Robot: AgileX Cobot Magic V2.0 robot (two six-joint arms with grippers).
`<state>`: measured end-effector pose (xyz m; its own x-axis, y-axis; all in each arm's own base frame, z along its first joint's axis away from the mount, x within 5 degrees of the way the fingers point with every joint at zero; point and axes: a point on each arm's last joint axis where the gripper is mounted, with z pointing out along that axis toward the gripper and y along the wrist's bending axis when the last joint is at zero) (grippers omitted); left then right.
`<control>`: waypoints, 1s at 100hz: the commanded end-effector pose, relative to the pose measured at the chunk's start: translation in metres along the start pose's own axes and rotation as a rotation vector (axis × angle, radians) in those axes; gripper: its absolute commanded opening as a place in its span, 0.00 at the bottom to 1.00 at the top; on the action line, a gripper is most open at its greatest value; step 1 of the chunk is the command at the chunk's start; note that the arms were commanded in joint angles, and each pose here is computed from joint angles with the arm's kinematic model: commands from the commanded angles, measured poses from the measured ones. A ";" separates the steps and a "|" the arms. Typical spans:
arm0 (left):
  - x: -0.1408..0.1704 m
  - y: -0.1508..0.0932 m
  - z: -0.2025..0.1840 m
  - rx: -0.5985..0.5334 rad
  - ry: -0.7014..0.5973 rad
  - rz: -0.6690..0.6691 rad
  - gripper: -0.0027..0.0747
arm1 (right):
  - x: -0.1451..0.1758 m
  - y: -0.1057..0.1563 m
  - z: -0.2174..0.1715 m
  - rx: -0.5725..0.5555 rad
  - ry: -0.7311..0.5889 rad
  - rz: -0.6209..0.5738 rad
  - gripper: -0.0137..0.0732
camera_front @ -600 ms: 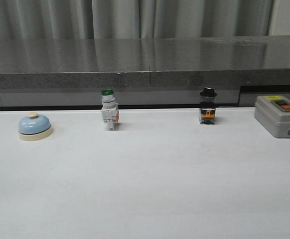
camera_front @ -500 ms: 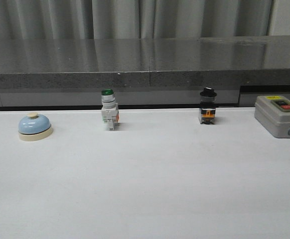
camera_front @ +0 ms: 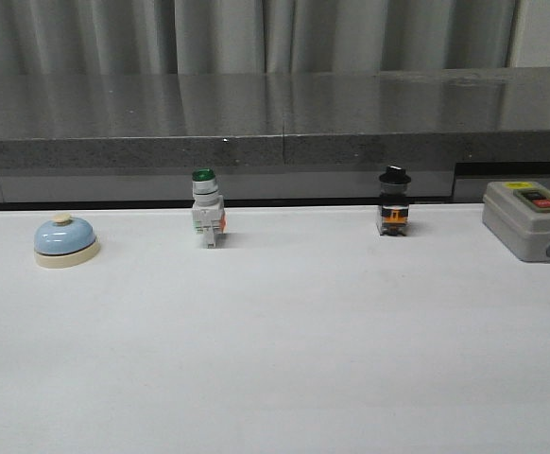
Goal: Place and press bell with both arms
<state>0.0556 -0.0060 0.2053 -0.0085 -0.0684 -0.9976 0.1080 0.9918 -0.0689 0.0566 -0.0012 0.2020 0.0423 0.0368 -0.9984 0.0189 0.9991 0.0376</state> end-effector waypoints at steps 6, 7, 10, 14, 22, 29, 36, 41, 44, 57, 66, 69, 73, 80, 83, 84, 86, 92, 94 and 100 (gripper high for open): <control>-0.027 -0.002 -0.004 0.007 -0.088 -0.025 0.01 | -0.014 0.000 -0.002 0.001 -0.110 -0.014 0.09; -0.027 -0.002 -0.004 0.006 -0.074 -0.025 0.01 | -0.014 0.000 -0.002 0.001 -0.110 -0.014 0.09; -0.034 -0.002 -0.005 0.005 -0.064 -0.019 0.01 | -0.014 0.000 -0.002 0.001 -0.110 -0.014 0.09; -0.041 -0.003 -0.004 0.003 -0.046 -0.019 0.01 | -0.014 0.000 -0.002 0.001 -0.110 -0.014 0.09; -0.059 -0.004 -0.003 0.007 -0.078 -0.025 0.01 | -0.014 0.000 -0.002 0.001 -0.110 -0.014 0.09; -0.074 -0.005 -0.001 0.012 -0.125 -0.025 0.01 | -0.014 0.000 -0.002 0.001 -0.110 -0.014 0.09; -0.086 -0.006 0.002 0.015 -0.176 -0.019 0.01 | -0.014 0.000 -0.002 0.001 -0.110 -0.014 0.09; -0.094 -0.007 0.004 0.016 -0.184 -0.019 0.01 | -0.014 0.000 -0.002 0.001 -0.110 -0.014 0.09; -0.098 -0.007 0.007 0.015 -0.175 -0.019 0.01 | -0.014 0.000 -0.002 0.001 -0.110 -0.014 0.09; -0.116 -0.008 0.021 0.010 -0.104 -0.019 0.01 | -0.014 0.000 -0.002 0.001 -0.110 -0.014 0.09; -0.126 -0.009 0.037 0.002 -0.012 -0.019 0.01 | -0.014 0.000 -0.002 0.001 -0.110 -0.014 0.09; -0.129 -0.009 0.042 0.000 0.019 -0.019 0.01 | -0.014 0.000 -0.002 0.001 -0.110 -0.014 0.09; -0.132 -0.009 0.053 -0.004 0.073 -0.019 0.01 | -0.014 0.000 -0.002 0.001 -0.110 -0.014 0.09; -0.135 -0.010 0.068 -0.009 0.133 -0.019 0.01 | -0.014 0.000 -0.002 0.001 -0.110 -0.014 0.09; -0.136 -0.010 0.075 -0.011 0.155 -0.019 0.01 | -0.014 0.000 -0.002 0.001 -0.110 -0.014 0.09; -0.136 -0.010 0.078 -0.012 0.169 -0.019 0.01 | -0.014 0.000 -0.002 0.001 -0.110 -0.014 0.09; -0.136 -0.010 0.083 -0.013 0.184 -0.019 0.01 | -0.014 0.000 -0.002 0.001 -0.110 -0.014 0.09; -0.139 -0.010 0.096 -0.016 0.219 -0.019 0.01 | -0.014 0.000 -0.002 0.001 -0.110 -0.014 0.09; -0.140 -0.010 0.101 -0.017 0.233 -0.019 0.01 | -0.014 0.000 -0.002 0.001 -0.110 -0.014 0.09; -0.139 -0.009 0.116 -0.023 0.285 -0.002 0.01 | -0.014 0.000 -0.002 0.001 -0.110 -0.014 0.09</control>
<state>0.1511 -0.0165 0.3277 -0.3240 -0.0446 -0.9450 0.0826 0.9937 -0.0753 0.0566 -0.0012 0.2020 0.0423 0.0368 -0.9984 0.0189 0.9991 0.0376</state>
